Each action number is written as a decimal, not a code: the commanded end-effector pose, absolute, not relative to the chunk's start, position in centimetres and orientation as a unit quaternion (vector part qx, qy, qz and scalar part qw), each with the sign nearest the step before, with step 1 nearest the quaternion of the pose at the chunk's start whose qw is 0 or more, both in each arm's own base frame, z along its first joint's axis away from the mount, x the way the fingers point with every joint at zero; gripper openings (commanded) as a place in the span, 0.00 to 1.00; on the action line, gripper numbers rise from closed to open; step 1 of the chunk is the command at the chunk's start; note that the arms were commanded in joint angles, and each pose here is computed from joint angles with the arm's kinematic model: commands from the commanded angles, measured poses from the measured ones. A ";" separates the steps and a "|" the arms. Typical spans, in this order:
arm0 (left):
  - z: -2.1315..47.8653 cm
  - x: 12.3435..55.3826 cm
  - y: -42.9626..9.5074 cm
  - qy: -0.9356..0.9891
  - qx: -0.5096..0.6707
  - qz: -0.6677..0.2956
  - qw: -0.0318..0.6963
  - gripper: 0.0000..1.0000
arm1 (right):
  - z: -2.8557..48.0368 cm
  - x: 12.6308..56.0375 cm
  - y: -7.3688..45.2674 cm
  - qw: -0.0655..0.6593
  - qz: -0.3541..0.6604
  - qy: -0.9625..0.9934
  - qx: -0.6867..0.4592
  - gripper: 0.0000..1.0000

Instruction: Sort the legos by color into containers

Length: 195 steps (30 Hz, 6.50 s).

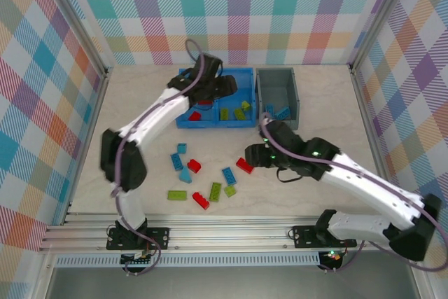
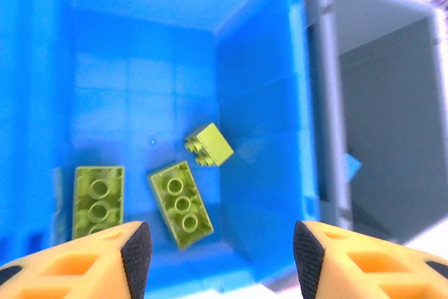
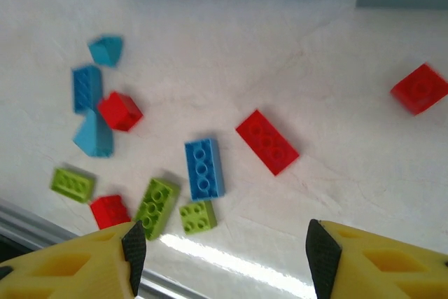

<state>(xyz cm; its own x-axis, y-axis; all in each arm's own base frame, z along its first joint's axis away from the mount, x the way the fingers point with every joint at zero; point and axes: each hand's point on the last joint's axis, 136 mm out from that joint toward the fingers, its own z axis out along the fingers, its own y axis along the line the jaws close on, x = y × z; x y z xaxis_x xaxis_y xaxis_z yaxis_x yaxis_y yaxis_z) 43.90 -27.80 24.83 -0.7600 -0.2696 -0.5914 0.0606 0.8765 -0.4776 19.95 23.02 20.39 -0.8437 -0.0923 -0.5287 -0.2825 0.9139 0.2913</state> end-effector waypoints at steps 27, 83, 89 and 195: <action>23.2 16.8 -14.0 0.880 -0.086 -0.329 0.331 0.70 | 2.4 21.7 32.2 0.065 0.065 0.981 -0.172 0.46; 25.1 23.8 -30.0 0.901 0.031 -0.239 0.361 0.67 | 24.6 50.1 14.3 0.299 0.041 0.951 0.060 0.58; 22.7 22.0 -25.6 0.924 -0.014 -0.192 0.331 0.64 | 32.5 43.8 16.1 0.364 0.107 0.925 0.017 0.56; 19.6 36.8 -16.9 0.937 -0.187 -0.039 0.291 0.28 | 25.1 20.0 26.3 0.345 0.289 0.883 -0.131 0.65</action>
